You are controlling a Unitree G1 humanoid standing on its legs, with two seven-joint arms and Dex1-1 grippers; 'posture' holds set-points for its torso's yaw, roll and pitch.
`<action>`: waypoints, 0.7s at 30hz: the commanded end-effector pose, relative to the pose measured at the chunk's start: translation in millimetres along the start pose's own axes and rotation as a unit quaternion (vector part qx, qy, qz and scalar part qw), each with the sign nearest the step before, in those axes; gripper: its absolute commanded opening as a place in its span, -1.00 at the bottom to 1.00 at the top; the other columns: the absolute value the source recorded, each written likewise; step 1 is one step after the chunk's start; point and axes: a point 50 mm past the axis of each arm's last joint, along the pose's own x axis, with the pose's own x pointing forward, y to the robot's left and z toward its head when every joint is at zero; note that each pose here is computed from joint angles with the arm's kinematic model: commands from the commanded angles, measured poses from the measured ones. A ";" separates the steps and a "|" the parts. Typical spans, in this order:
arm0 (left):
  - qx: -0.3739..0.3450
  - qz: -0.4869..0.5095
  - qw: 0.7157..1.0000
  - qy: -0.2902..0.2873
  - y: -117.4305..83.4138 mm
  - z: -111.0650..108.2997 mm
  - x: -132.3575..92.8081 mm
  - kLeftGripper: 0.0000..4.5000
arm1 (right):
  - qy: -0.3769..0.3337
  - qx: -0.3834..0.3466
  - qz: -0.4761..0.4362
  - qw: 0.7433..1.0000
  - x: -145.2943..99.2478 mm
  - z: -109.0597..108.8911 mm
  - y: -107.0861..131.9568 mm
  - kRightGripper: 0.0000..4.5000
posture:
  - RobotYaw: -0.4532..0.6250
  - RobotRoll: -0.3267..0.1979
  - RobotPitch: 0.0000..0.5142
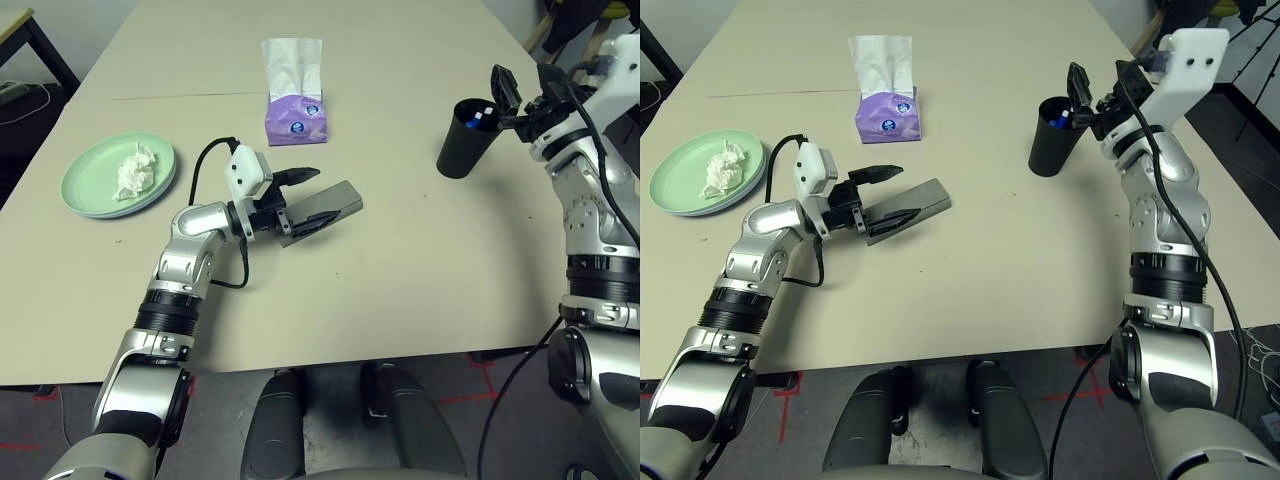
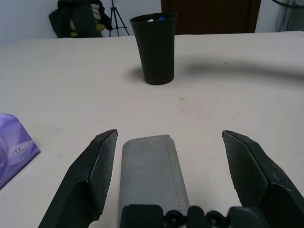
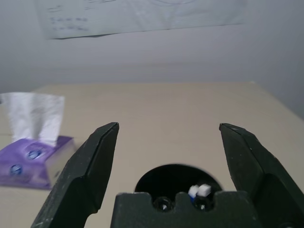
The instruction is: Organize and tidy the items on the table.
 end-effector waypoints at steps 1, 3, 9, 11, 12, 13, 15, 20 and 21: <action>-0.010 0.059 0.998 -0.020 4.3 3.8 -3.5 1.00 | 0.035 -0.003 0.100 0.994 -21.9 -20.3 22.4 0.99 | -0.08 0.25 -0.48; -0.007 0.125 0.991 -0.038 10.6 6.2 -5.2 1.00 | 0.058 -0.012 0.110 0.992 -32.4 -33.9 27.2 0.99 | -0.09 0.25 -0.47; 0.005 0.352 0.935 -0.047 39.2 10.7 -22.7 1.00 | 0.053 -0.006 0.010 0.999 -33.2 -53.3 23.5 0.99 | -0.08 0.25 -0.48; -0.003 0.436 0.899 -0.044 48.8 11.5 -34.2 1.00 | 0.050 0.006 -0.015 0.999 -31.6 -58.5 23.4 0.99 | -0.05 0.25 -0.48; -0.006 0.461 0.887 -0.040 50.9 11.0 -38.3 1.00 | 0.051 0.009 -0.025 0.998 -31.8 -60.1 22.8 0.99 | -0.03 0.25 -0.49; -0.016 0.502 0.864 -0.031 54.4 8.6 -46.8 1.00 | 0.053 0.001 -0.048 0.997 -32.3 -61.6 19.2 0.99 | -0.03 0.25 -0.50; -0.035 0.572 0.819 -0.010 59.2 3.0 -65.1 1.00 | 0.050 -0.008 -0.089 0.995 -33.9 -62.5 10.9 0.99 | -0.02 0.25 -0.49; -0.029 0.614 0.788 0.028 53.3 -9.5 -103.9 1.00 | 0.044 -0.022 -0.150 0.987 -44.8 -66.4 -7.4 0.99 | 0.00 0.25 -0.52; -0.026 0.602 0.797 0.023 50.8 -11.2 -108.6 1.00 | 0.043 -0.022 -0.154 0.987 -46.6 -66.9 -10.5 0.99 | 0.00 0.25 -0.52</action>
